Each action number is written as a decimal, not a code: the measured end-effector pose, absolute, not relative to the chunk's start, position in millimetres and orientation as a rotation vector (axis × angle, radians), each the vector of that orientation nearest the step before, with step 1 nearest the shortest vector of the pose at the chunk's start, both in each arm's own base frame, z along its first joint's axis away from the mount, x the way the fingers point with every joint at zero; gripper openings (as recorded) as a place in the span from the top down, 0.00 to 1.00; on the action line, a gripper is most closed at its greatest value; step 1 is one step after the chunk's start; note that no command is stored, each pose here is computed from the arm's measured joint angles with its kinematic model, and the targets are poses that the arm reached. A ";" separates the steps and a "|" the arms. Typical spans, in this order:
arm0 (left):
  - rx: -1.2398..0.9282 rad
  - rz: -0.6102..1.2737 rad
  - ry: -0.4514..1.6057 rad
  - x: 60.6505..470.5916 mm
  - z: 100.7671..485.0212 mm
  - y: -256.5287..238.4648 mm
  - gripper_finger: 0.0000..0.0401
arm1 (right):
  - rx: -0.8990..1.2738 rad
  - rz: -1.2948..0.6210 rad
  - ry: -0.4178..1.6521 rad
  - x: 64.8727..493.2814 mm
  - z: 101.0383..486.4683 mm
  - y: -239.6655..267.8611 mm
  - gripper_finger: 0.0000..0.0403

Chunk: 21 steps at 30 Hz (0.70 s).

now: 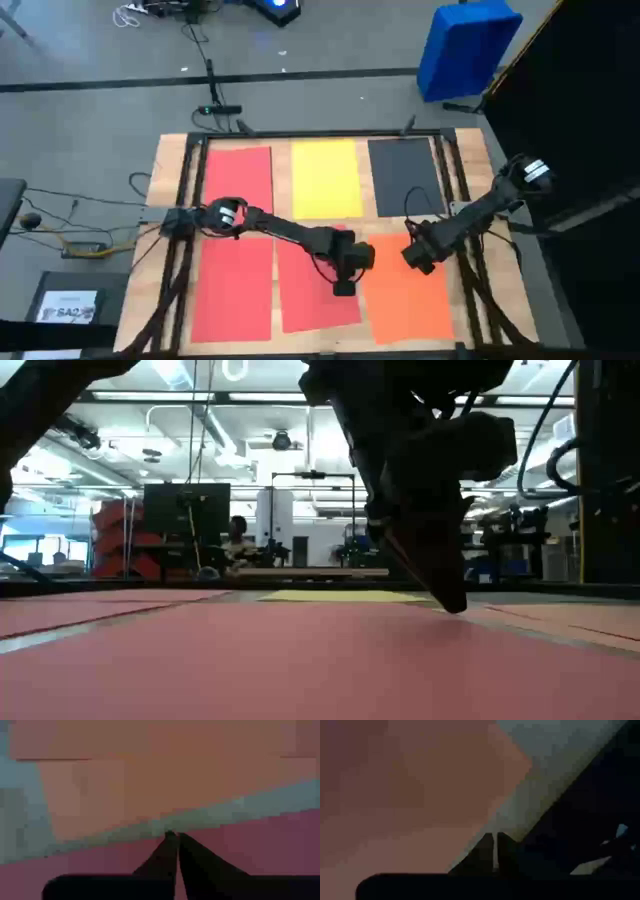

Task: Organize paper
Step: Stack the orange paper on top of the orange paper

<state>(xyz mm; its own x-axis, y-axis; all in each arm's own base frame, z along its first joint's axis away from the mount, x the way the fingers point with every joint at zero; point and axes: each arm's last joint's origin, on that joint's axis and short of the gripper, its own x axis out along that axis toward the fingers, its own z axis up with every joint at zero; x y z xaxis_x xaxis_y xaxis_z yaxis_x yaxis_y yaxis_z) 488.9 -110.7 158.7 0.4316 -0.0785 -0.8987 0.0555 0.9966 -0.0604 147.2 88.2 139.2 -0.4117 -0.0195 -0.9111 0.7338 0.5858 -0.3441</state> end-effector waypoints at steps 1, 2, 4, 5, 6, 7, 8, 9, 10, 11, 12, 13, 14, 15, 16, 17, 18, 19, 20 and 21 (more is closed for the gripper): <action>-0.023 -0.086 1.116 489.7 157.6 -110.9 1.00 | 0.579 -0.949 1.822 148.1 136.7 88.8 1.00; -0.021 -0.089 1.108 490.9 156.7 -111.3 1.00 | 0.578 -0.951 1.826 149.2 134.2 89.5 1.00; -0.017 -0.093 1.091 493.5 153.5 -112.1 1.00 | 0.584 -0.942 1.833 152.1 129.0 91.3 1.00; -0.017 -0.094 1.086 494.1 153.0 -112.2 1.00 | 0.591 -0.930 1.834 153.9 126.6 92.3 1.00; -0.018 -0.095 1.085 494.3 152.8 -112.3 1.00 | 0.597 -0.925 1.837 155.6 124.5 92.6 1.00; -0.019 -0.096 1.086 494.3 152.8 -112.3 1.00 | 0.602 -0.916 1.842 156.7 123.0 92.9 1.00; -0.019 -0.096 1.086 494.3 152.6 -112.3 1.00 | 0.607 -0.906 1.842 158.1 121.4 93.5 1.00; -0.019 -0.096 1.087 494.2 152.6 -112.3 1.00 | 0.609 -0.903 1.843 159.2 119.8 94.1 1.00; -0.019 -0.097 1.089 494.1 152.5 -112.3 1.00 | 0.608 -0.899 1.843 159.5 119.4 94.3 1.00; -0.019 -0.099 1.093 493.8 152.3 -112.3 1.00 | 0.604 -0.896 1.840 159.4 119.3 94.2 1.00; -0.017 -0.099 1.099 493.3 152.1 -112.2 1.00 | 0.602 -0.891 1.837 159.5 119.7 94.2 1.00; -0.015 -0.098 1.108 492.6 151.8 -112.1 1.00 | 0.601 -0.889 1.832 159.4 120.1 94.1 1.00; -0.013 -0.097 1.122 491.4 151.2 -111.8 1.00 | 0.603 -0.886 1.827 159.2 120.7 94.0 1.00; -0.011 -0.095 1.136 490.1 150.8 -111.7 1.00 | 0.606 -0.882 1.822 159.3 121.5 93.9 1.00; -0.008 -0.094 1.150 488.9 150.5 -111.4 1.00 | 0.606 -0.880 1.814 159.2 122.3 93.7 1.00; -0.005 -0.092 1.164 487.6 150.2 -111.1 1.00 | 0.607 -0.878 1.810 159.3 122.9 93.7 1.00; -0.003 -0.091 1.173 486.8 150.1 -110.9 1.00 | 0.607 -0.878 1.809 159.1 123.0 93.6 1.00; -0.003 -0.091 1.179 486.2 149.8 -110.8 1.00 | 0.606 -0.879 1.808 159.1 123.1 93.5 1.00; -0.002 -0.090 1.184 485.8 149.7 -110.7 1.00 | 0.605 -0.877 1.809 159.2 123.0 93.6 1.00; -0.001 -0.089 1.186 485.6 149.6 -110.7 1.00 | 0.603 -0.872 1.809 159.3 123.1 93.6 1.00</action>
